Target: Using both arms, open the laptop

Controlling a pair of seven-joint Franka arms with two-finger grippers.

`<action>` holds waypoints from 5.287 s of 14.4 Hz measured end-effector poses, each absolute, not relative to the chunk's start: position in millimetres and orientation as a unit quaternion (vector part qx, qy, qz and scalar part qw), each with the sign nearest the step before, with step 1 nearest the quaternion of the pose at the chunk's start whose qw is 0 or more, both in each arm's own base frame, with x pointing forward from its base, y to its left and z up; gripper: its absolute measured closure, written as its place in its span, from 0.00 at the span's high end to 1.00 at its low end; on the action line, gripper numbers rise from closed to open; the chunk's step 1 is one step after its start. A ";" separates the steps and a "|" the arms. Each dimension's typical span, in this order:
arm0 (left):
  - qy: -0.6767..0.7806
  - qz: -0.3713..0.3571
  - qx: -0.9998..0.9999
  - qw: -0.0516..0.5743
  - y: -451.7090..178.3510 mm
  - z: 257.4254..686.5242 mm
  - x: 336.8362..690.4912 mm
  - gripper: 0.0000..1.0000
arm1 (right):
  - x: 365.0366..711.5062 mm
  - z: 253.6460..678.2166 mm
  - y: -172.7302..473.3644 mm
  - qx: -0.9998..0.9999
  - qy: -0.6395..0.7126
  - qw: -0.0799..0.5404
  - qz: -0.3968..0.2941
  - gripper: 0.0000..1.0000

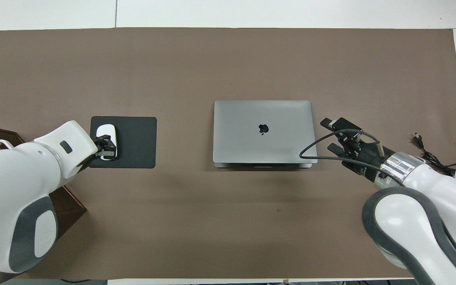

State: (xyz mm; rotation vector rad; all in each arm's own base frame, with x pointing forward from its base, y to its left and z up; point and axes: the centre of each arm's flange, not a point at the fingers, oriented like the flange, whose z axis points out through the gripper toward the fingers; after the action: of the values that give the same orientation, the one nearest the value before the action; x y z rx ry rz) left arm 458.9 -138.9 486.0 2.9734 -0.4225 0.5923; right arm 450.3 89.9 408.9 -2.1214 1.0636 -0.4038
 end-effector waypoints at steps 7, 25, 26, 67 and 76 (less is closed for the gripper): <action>-0.193 0.268 0.942 0.059 -183.2 428.5 410.4 0.01 | 404.5 376.4 131.6 -0.821 0.415 0.349 -0.178 1.00; -0.323 0.333 0.877 0.124 -295.8 330.2 334.2 0.01 | 408.7 319.6 162.1 -0.840 0.406 0.319 -0.166 0.97; -0.325 0.334 0.876 0.125 -298.0 326.2 332.4 0.01 | 414.0 318.9 165.3 -0.840 0.406 0.319 -0.166 0.97; -0.325 0.323 0.880 0.127 -335.8 269.1 373.6 0.01 | 473.3 336.1 201.6 -0.820 0.409 0.353 -0.188 0.98; -0.326 0.323 0.879 0.127 -336.0 268.9 373.7 0.01 | 523.8 376.4 223.8 -0.799 0.396 0.394 -0.223 0.99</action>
State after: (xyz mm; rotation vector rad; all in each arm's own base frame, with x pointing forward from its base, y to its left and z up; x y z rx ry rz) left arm 373.7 -336.0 268.9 2.5596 -0.9484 0.9414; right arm 523.8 223.8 376.4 -2.0253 1.0053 -0.5653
